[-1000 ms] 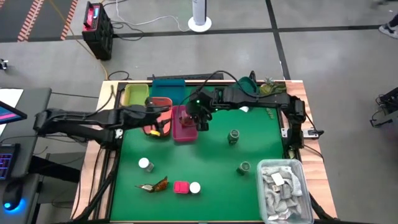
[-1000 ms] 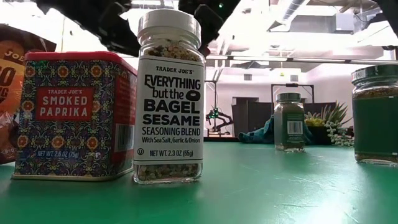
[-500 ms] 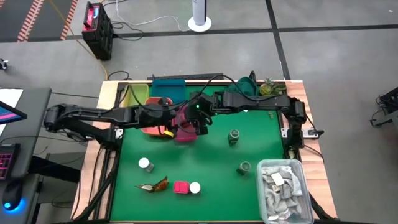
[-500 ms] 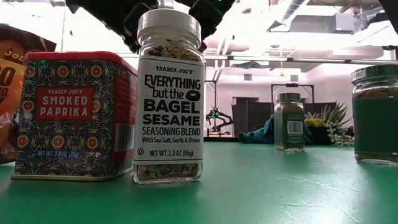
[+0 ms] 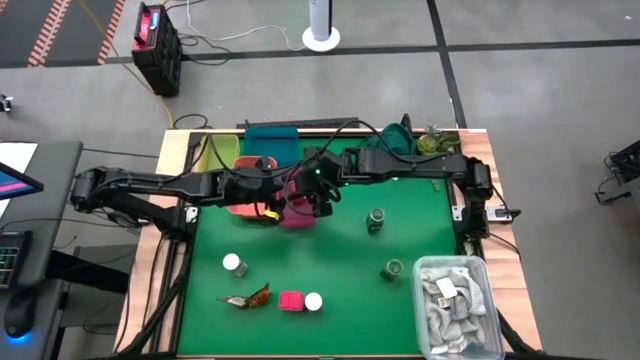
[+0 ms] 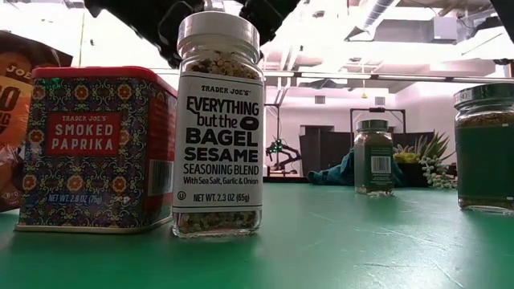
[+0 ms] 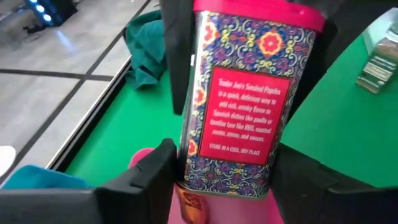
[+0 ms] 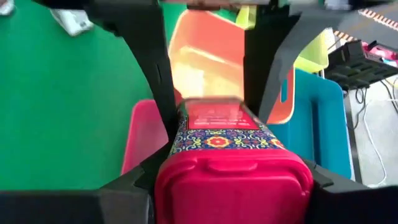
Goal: Sort spices by type
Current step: Put the top red seasoning can into the orange bin
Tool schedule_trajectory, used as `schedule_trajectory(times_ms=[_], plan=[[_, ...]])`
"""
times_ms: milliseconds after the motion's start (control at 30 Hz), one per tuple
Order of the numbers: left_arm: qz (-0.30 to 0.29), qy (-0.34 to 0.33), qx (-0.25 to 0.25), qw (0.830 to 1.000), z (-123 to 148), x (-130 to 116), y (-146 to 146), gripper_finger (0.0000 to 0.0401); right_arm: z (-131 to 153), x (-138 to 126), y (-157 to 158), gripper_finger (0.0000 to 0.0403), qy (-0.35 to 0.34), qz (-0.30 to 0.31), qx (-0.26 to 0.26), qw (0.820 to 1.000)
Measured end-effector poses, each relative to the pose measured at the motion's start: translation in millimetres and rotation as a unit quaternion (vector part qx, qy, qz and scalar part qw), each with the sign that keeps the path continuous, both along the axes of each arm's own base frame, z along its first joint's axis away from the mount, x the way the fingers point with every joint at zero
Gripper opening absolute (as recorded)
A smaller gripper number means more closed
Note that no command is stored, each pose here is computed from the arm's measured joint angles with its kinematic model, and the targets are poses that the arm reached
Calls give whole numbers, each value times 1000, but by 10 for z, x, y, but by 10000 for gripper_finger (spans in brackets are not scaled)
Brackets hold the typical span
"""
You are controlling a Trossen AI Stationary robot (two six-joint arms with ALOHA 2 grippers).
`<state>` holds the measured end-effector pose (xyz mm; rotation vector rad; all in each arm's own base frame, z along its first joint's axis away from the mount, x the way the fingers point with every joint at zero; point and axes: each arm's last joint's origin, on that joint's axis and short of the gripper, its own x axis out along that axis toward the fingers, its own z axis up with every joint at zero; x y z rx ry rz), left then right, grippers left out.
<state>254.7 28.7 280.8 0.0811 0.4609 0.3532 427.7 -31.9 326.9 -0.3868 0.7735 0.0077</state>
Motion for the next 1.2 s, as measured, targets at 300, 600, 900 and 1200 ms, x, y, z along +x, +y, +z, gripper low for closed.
schedule_trajectory(times_ms=[300, 600, 900, 1200], plan=[[-13, 4, -3, 1000, -6, -1, -15, 199, 121, -53, 31, 270, 4, -1, 7, 1000], [-7, 13, -8, 1000, -157, -48, -14, 199, 379, -255, 60, 305, 28, -4, 18, 999], [-3, -54, -30, 998, -193, -375, -70, 199, 238, -336, -118, 307, 76, -55, 46, 995], [-21, -129, -26, 991, -175, -628, -166, 200, 139, -111, -27, 307, 3, -22, 32, 999]])
